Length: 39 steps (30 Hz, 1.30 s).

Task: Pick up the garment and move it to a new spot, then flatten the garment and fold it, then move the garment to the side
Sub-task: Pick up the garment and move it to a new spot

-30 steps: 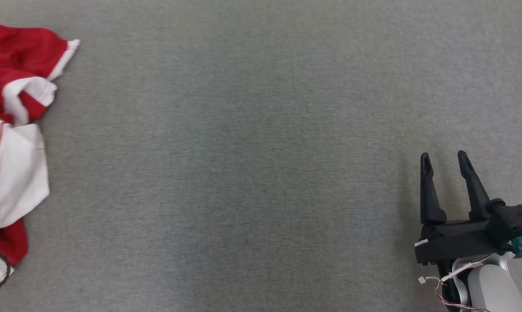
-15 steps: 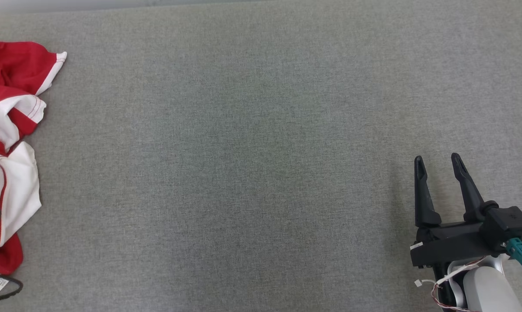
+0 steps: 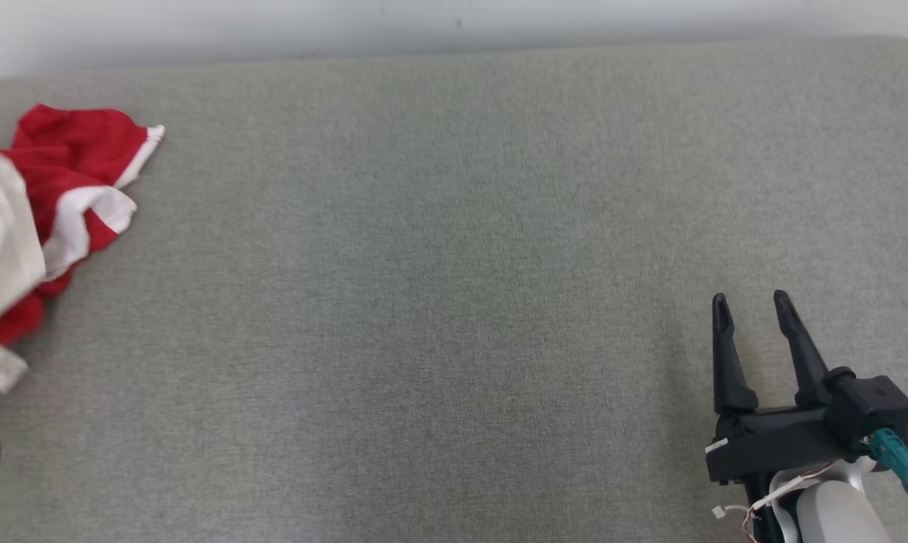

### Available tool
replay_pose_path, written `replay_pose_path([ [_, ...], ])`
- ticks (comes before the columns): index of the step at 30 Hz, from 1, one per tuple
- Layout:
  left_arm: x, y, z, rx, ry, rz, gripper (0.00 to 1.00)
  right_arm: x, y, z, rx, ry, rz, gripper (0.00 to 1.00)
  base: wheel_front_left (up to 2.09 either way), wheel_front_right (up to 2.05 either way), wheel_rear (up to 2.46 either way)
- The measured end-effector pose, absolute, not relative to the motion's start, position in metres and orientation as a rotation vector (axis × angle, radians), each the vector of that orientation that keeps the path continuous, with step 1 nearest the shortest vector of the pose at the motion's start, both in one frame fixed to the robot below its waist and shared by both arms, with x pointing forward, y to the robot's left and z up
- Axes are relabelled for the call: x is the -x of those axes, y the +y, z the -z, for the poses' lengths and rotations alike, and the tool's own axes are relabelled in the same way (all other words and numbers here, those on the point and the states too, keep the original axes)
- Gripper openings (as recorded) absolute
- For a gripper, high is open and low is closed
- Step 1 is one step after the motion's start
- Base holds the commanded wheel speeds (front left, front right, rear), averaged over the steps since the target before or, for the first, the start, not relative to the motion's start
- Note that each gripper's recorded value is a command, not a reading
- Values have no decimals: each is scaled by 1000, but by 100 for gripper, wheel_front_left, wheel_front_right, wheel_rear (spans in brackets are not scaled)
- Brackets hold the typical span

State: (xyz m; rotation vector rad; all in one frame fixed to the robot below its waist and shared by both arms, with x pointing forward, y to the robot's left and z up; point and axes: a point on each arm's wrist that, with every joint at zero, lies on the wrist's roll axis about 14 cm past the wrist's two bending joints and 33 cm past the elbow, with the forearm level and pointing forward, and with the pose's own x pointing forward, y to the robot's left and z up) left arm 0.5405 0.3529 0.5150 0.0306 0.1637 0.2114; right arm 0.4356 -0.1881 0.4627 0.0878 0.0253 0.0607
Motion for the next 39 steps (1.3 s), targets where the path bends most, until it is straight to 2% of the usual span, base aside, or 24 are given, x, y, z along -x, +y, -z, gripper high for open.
replay_pose_path([
  [6, -550, 338, -613, -72, -118, -159, 0, -429, -179, -474, -126, 1, -71, 100, 0, 0, 0],
  [10, -555, 305, -683, -122, -284, -72, 0, -422, -180, -480, -145, -13, -62, 100, 0, 0, 0],
  [16, -559, 211, -751, -85, -447, 144, 0, -403, -195, -480, -164, -9, -7, 100, 0, 0, 0],
  [22, -543, 104, -787, -23, -549, 379, 0, -383, -219, -484, -176, -22, 68, 100, 0, 0, 0],
  [26, -533, 43, -778, 47, -537, 517, 0, -368, -235, -485, -195, -27, 123, 100, 0, 0, 0],
  [33, -518, -40, -714, 147, -393, 684, 0, -345, -260, -486, -203, -31, 207, 100, 0, 0, 0],
  [39, -510, -68, -598, 187, -134, 710, 0, -334, -274, -481, -195, -14, 259, 100, 0, 0, 0],
])
